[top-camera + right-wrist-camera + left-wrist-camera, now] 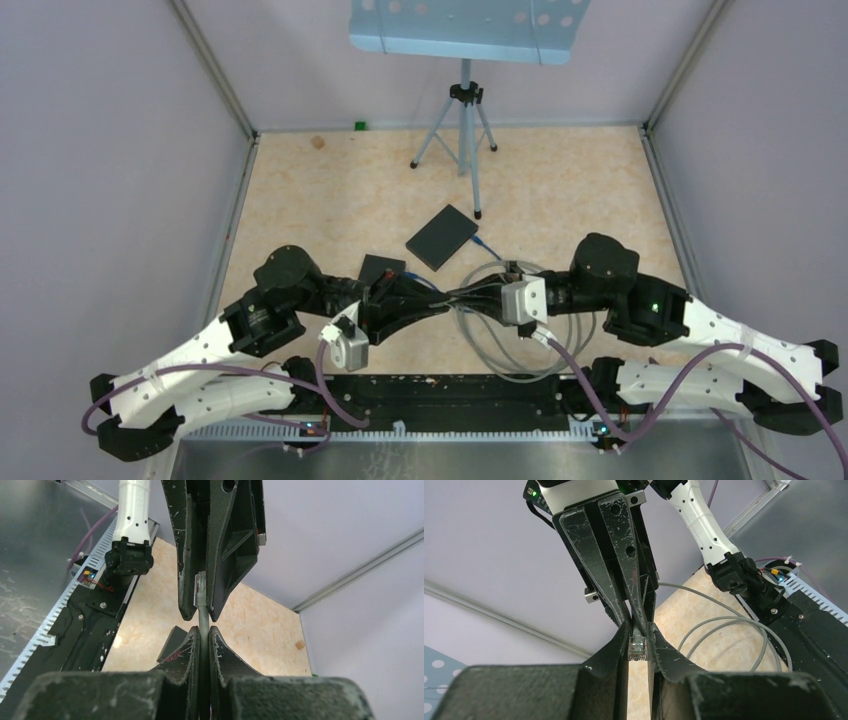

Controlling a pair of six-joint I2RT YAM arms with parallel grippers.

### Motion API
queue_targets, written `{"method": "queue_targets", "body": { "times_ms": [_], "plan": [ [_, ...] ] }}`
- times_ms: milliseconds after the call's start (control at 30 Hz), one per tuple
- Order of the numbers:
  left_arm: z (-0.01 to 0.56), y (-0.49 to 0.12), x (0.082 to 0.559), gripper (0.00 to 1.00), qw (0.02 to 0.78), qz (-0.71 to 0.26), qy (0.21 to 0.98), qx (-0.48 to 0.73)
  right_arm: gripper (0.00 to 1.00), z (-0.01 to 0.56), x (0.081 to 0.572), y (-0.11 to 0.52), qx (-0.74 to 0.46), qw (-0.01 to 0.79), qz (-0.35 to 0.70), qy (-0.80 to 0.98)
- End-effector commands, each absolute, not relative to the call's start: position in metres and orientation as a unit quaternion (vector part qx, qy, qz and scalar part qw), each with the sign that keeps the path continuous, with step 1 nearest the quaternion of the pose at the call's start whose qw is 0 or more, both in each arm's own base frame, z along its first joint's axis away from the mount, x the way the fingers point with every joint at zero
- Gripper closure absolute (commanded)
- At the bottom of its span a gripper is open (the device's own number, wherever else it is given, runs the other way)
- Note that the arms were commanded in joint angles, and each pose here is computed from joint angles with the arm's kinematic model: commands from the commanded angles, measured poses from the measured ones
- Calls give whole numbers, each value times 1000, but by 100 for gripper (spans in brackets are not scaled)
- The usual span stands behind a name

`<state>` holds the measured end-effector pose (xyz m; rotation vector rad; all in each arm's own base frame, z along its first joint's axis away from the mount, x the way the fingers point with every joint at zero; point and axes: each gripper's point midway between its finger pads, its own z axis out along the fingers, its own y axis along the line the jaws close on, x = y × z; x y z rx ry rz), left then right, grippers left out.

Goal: Insert the plug into the switch port
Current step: Pick up the connector from the center of the board.

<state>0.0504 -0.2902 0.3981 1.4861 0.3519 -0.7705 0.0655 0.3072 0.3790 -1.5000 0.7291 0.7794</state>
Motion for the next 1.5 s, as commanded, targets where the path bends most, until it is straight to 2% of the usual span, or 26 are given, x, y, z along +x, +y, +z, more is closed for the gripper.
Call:
{"method": "queue_targets", "body": {
  "times_ms": [0, 67, 100, 133, 200, 233, 300, 600, 733, 900, 1033, 1200, 1333, 1467],
  "plan": [
    [405, -288, 48, 100, 665, -343, 147, 647, 100, 393, 53, 305, -644, 616, 355, 282],
    [404, -288, 48, 100, 665, -342, 149, 647, 100, 396, 53, 304, -640, 622, 356, 277],
    [404, -288, 49, 89, 666, -343, 152, 645, 100, 399, 54, 303, -633, 628, 357, 278],
    [404, -288, 50, 73, 668, -344, 155, 641, 100, 401, 56, 302, -626, 634, 355, 281],
    [409, -286, 51, 54, 681, -343, 152, 629, 100, 405, 59, 299, -616, 646, 350, 285],
    [410, -286, 51, 48, 685, -344, 154, 624, 100, 405, 60, 298, -614, 648, 347, 286],
    [413, -285, 53, 44, 692, -342, 155, 617, 100, 404, 62, 298, -614, 648, 344, 290],
    [418, -287, 52, 48, 693, -346, 149, 614, 100, 395, 67, 301, -619, 642, 335, 304],
    [414, -290, 51, 57, 685, -350, 150, 621, 100, 395, 70, 304, -617, 645, 331, 305],
    [413, -290, 51, 61, 681, -352, 151, 624, 100, 397, 70, 305, -614, 648, 333, 303],
    [412, -290, 51, 70, 678, -352, 154, 627, 100, 399, 69, 304, -612, 650, 335, 301],
    [413, -290, 52, 69, 680, -349, 157, 625, 100, 399, 69, 304, -613, 649, 335, 301],
    [415, -290, 52, 62, 682, -349, 154, 624, 100, 396, 70, 305, -615, 647, 334, 304],
    [415, -290, 51, 61, 681, -351, 154, 624, 100, 394, 71, 306, -615, 646, 333, 306]
  ]
}}
